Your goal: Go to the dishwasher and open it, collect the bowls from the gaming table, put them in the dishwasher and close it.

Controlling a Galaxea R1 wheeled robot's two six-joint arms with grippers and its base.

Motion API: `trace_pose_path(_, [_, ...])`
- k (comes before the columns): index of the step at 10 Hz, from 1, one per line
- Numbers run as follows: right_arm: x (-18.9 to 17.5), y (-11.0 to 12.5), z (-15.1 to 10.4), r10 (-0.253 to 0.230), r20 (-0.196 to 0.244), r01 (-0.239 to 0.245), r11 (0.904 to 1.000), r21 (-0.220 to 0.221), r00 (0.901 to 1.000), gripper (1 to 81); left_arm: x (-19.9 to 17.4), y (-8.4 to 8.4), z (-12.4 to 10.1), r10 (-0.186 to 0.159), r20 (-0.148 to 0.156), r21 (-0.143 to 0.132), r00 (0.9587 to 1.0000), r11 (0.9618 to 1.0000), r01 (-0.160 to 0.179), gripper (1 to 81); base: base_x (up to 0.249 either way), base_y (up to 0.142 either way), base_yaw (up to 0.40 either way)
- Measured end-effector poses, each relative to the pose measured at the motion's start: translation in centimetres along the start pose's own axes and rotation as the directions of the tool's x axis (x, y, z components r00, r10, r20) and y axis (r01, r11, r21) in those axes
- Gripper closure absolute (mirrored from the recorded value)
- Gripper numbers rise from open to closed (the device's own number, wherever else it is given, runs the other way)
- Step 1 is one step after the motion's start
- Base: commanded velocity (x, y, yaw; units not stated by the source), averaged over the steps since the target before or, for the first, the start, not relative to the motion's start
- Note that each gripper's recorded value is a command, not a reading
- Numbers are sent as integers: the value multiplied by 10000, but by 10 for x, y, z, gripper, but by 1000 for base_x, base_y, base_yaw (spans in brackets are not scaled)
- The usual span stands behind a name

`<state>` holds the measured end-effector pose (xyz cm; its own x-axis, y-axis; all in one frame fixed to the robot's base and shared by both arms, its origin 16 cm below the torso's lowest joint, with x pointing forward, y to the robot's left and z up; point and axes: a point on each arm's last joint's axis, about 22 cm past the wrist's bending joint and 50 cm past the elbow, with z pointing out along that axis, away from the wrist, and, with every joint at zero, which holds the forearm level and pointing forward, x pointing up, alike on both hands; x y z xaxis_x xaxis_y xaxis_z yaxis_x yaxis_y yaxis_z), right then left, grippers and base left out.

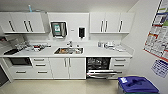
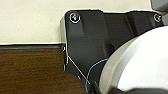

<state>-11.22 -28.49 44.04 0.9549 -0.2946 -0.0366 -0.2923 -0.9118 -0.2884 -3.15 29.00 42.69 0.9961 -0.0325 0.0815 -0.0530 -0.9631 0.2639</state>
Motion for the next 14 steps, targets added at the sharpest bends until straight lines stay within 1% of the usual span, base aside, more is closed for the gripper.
trace_pose_path(2, [-1, 1, 0, 5, 3, -5, 10000, -20, 10000, 811, 0, 0, 0, -5, 16, 2, 10000, 10000, 5, 811, 150, 0, 0])
trace_pose_path(3, [2, 0, 0, -7, -35, 7, 10000, 1, 10000, 811, 4, 0, 0, 13, -72, -10, 10000, 10000, -13, 811, 166, 0, 0])
trace_pose_path(5, [0, -1, 1, -7, -3, 7, 10000, 17, 10000, 811, 1, 0, 0, 0, -23, 1, 10000, 10000, 0, 811, 169, 0, 0])
trace_pose_path(6, [2, -1, 1, -10, -62, 10, 10000, 13, 10000, 811, 3, 0, 0, 5, -60, -3, 10000, 10000, -5, 811, 173, 0, 0])
trace_pose_path(8, [1, -1, 1, -9, -22, 9, 10000, 17, 10000, 811, -1, -1, 0, 3, 1, 8, 10000, 10000, -3, 811, 173, 0, 0])
trace_pose_path(9, [2, -1, 1, -10, -42, 10, 10000, 13, 10000, 811, 1, -1, 0, 3, -39, 8, 10000, 10000, -3, 811, 173, 0, 0])
trace_pose_path(14, [1, -1, 1, -14, -19, 14, 10000, 9, 10000, 811, -1, 0, 0, -1, -4, 3, 10000, 10000, 1, 811, 180, 0, 0])
